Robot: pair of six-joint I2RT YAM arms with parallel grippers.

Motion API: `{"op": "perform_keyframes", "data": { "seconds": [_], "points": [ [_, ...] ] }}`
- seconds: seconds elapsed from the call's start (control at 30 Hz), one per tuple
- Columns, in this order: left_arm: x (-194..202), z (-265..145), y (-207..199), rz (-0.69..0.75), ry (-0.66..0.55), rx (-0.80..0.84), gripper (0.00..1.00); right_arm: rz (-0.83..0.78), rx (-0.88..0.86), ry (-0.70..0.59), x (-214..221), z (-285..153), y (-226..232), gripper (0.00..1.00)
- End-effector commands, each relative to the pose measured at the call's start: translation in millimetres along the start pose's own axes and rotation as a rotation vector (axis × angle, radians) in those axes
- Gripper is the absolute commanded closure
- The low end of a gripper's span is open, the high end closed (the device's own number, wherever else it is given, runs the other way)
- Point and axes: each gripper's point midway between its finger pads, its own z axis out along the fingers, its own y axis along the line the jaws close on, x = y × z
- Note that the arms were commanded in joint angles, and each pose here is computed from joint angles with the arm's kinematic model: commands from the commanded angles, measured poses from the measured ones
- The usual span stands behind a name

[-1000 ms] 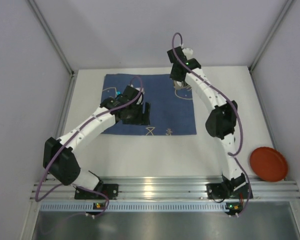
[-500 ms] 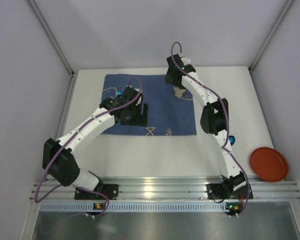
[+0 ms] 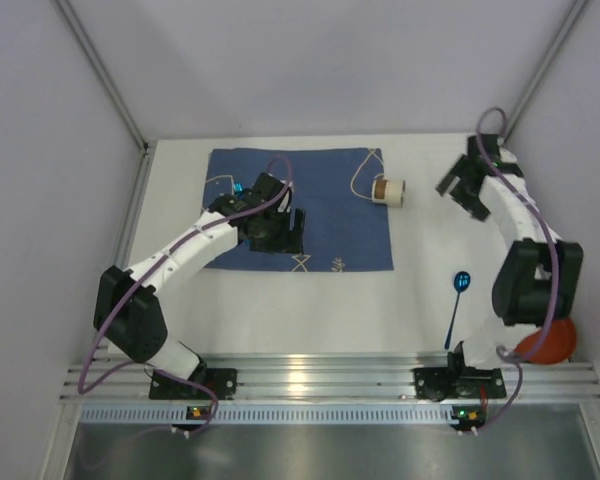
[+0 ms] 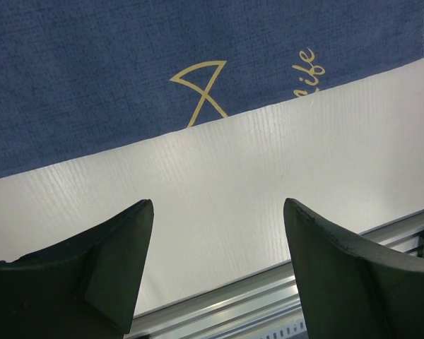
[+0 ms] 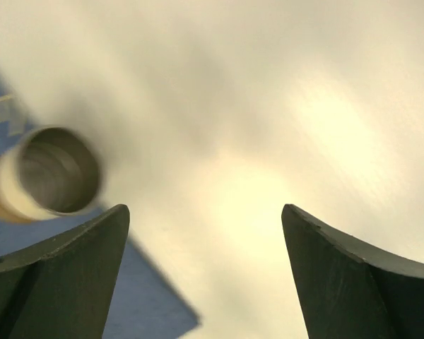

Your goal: Set the dinner table for one person

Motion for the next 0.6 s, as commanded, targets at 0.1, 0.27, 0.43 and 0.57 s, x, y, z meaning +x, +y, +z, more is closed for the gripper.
{"op": "perform_keyframes", "data": {
  "seconds": [0.1, 0.27, 0.43, 0.57],
  "points": [
    [0, 11, -18, -0.024, -0.031, 0.098, 0.21, 0.105, 0.035, 0.217, 95, -15, -120, 0.11],
    [2, 16, -23, -0.004, -0.02, 0.123, 0.21, 0.092, 0.039, 0.212, 113, -31, -133, 0.1],
    [5, 19, -23, 0.018, 0.0, 0.128, 0.21, 0.087, -0.121, 0.199, 107, -26, -101, 0.15],
    [12, 16, -18, 0.033, 0.014, 0.115, 0.21, 0.154, -0.356, 0.123, 75, -26, -50, 0.19]
  ]
}}
